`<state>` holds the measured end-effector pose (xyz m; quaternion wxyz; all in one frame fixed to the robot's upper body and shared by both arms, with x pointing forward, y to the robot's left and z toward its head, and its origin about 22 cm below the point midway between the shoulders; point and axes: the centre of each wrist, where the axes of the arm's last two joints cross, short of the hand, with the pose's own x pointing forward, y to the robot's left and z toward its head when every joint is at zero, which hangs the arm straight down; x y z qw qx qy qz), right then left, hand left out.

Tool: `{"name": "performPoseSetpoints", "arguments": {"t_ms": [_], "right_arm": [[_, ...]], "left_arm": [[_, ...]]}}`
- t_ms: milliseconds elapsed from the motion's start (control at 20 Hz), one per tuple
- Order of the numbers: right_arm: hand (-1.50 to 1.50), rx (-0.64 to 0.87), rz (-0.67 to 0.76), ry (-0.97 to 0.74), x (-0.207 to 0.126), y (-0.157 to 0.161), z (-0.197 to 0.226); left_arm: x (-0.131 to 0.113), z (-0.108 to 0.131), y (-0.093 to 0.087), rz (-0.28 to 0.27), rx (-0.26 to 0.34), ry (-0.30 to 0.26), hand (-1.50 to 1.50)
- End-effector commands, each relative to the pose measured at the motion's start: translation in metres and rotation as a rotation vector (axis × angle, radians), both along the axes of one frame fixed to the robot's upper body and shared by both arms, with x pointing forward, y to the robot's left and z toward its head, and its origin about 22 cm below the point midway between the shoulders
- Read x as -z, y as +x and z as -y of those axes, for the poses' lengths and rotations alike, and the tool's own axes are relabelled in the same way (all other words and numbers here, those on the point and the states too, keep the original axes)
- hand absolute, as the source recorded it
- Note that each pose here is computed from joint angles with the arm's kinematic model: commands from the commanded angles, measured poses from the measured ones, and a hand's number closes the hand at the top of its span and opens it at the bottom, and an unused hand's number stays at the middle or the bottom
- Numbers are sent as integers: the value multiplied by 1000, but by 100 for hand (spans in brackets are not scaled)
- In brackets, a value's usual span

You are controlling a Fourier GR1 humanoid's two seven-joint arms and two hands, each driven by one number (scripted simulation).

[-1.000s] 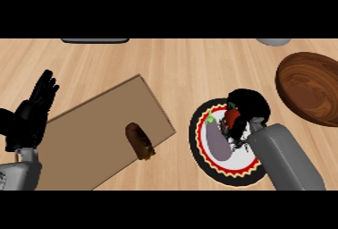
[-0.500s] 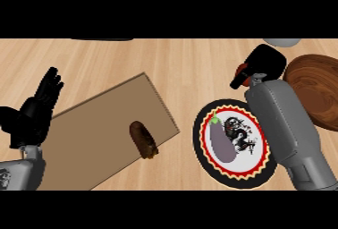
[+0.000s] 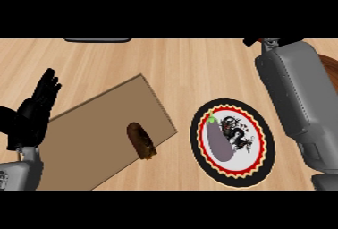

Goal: Pick the bell pepper from the plate and place it in the bowl

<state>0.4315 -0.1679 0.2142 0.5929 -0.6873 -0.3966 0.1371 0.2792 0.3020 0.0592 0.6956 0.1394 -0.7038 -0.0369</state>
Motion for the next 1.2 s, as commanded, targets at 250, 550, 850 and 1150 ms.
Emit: {"name": "performPoseSetpoints", "arguments": {"t_ms": [250,550,850,1150], "right_arm": [[150,134,128,81,-21,-8,49],[150,139,162,142,8,-15,108],[150,162,211,187,35,-10,179],[150,144,172,175,55,-15,213]], "left_arm": [[4,0,-10,-2,-15,1,0],[8,2,-6,1,-24,-6,0],[14,8,2,14,-14,4,0],[8,7,-6,0,0,-1,0]]}}
